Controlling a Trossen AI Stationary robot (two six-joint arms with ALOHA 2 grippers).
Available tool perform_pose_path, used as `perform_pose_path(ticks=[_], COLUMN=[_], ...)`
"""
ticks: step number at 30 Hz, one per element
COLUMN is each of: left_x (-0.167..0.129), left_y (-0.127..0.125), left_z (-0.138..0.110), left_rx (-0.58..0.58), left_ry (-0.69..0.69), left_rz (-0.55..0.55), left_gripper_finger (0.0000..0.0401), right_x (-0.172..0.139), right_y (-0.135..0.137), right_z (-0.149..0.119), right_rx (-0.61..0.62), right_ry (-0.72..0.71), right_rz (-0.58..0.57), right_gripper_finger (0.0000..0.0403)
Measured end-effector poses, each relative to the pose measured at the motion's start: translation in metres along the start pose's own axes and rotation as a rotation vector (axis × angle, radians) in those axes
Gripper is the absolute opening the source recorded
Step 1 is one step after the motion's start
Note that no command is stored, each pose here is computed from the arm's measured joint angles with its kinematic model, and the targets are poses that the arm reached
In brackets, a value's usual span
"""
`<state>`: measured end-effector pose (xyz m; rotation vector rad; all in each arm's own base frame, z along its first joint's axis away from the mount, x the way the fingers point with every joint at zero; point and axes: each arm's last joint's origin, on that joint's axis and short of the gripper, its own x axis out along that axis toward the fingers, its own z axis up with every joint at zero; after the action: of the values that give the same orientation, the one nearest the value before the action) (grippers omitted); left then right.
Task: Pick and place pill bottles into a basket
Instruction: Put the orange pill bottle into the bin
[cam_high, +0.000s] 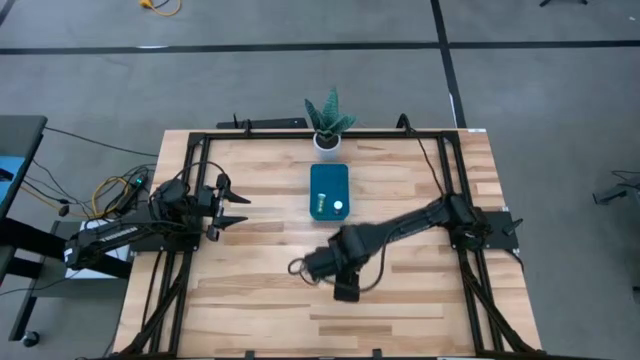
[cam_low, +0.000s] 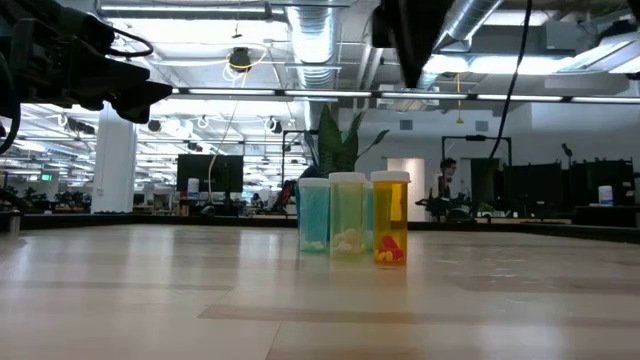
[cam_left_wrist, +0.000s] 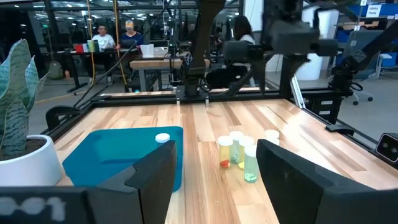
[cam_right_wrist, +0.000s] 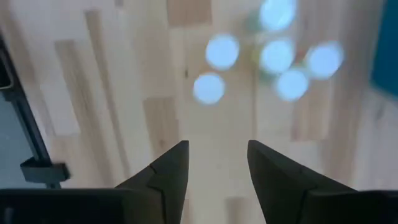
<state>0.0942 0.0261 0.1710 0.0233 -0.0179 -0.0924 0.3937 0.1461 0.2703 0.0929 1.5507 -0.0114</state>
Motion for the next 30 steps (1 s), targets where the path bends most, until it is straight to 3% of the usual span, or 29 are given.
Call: perform_pose_path(ticks=[5,14,24,30], left_x=[0.000,0.000,0.000,0.000], left_y=[0.000,0.000,0.000,0.000], left_z=[0.000,0.000,0.000,0.000], left_rx=[0.000,0.001,0.000,0.000], left_ry=[0.000,-0.001,0.000,0.000], left_rz=[0.000,0.000,0.001,0.001], left_gripper_finger=[0.0213,0.0213,0.0213,0.0213], right_x=[0.017,0.044,0.048,0.047], right_y=[0.022,0.034,0.015,0.003], right_z=[0.000,0.006,0.019,0.026], right_rx=[0.095,0.242,0.452,0.483], right_ry=[0.015,0.059,0.058,0.041], right_rz=[0.019,0.027,0.036,0.035], right_gripper_finger=[0.0169,0.0185,0.0185,0.0187])
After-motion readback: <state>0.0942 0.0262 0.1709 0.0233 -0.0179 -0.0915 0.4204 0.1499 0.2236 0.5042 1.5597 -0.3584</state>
